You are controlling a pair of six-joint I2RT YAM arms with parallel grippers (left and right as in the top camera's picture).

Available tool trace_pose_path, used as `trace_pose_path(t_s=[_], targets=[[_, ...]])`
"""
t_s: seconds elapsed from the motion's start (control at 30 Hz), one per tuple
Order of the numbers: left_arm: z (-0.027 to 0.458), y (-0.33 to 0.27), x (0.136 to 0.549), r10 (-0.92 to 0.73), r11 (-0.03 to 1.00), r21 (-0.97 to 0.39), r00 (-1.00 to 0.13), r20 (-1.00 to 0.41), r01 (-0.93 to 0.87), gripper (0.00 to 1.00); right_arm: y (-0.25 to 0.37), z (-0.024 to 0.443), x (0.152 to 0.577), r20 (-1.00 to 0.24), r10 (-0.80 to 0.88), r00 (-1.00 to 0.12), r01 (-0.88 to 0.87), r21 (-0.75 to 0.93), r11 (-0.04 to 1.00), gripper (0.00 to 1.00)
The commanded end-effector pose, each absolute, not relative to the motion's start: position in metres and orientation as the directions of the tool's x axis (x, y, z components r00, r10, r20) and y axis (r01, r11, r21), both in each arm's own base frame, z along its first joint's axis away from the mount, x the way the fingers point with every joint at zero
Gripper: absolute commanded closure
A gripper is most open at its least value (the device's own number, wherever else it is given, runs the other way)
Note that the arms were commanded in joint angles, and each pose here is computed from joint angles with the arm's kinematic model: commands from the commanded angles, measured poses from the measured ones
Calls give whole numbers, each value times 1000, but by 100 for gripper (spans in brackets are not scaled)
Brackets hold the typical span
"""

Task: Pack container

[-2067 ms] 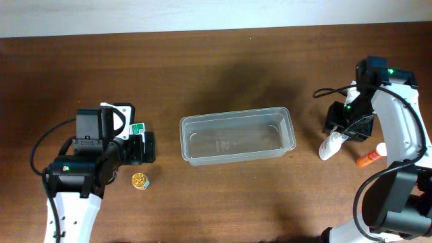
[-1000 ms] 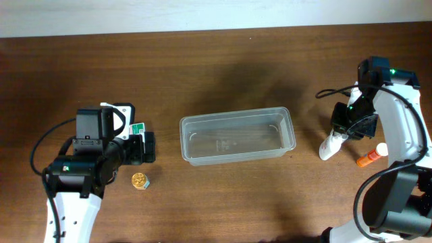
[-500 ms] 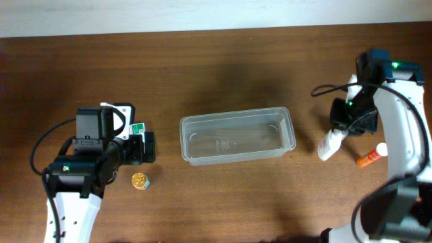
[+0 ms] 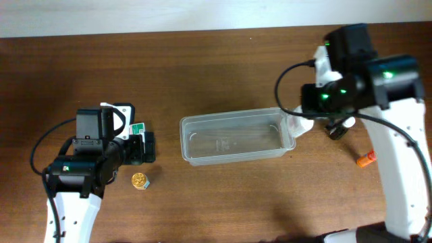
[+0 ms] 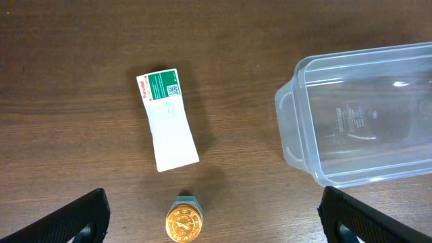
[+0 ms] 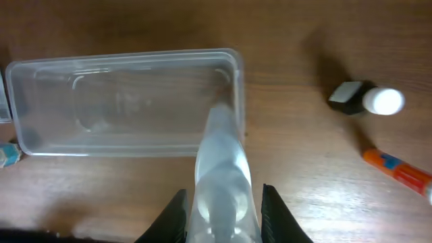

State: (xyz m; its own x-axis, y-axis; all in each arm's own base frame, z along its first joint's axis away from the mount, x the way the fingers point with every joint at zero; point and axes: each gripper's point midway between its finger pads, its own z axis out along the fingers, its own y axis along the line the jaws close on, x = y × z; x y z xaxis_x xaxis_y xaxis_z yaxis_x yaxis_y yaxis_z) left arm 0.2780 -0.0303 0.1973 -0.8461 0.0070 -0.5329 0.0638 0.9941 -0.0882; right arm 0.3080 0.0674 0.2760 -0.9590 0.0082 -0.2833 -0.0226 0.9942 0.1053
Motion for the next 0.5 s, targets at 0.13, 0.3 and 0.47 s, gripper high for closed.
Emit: trace_pose_path(t_s=[0.13, 0.3, 0.47], targets=[[204, -31, 281, 10, 993, -93, -837, -547, 73, 1, 80, 226, 334, -199, 39, -979, 19, 101, 995, 79], [204, -31, 281, 10, 993, -93, -837, -547, 73, 1, 83, 179, 350, -163, 35, -986, 20, 92, 996, 78], [204, -31, 281, 10, 993, -93, -837, -547, 73, 1, 86, 148, 362, -167, 35, -985, 20, 93, 995, 78]])
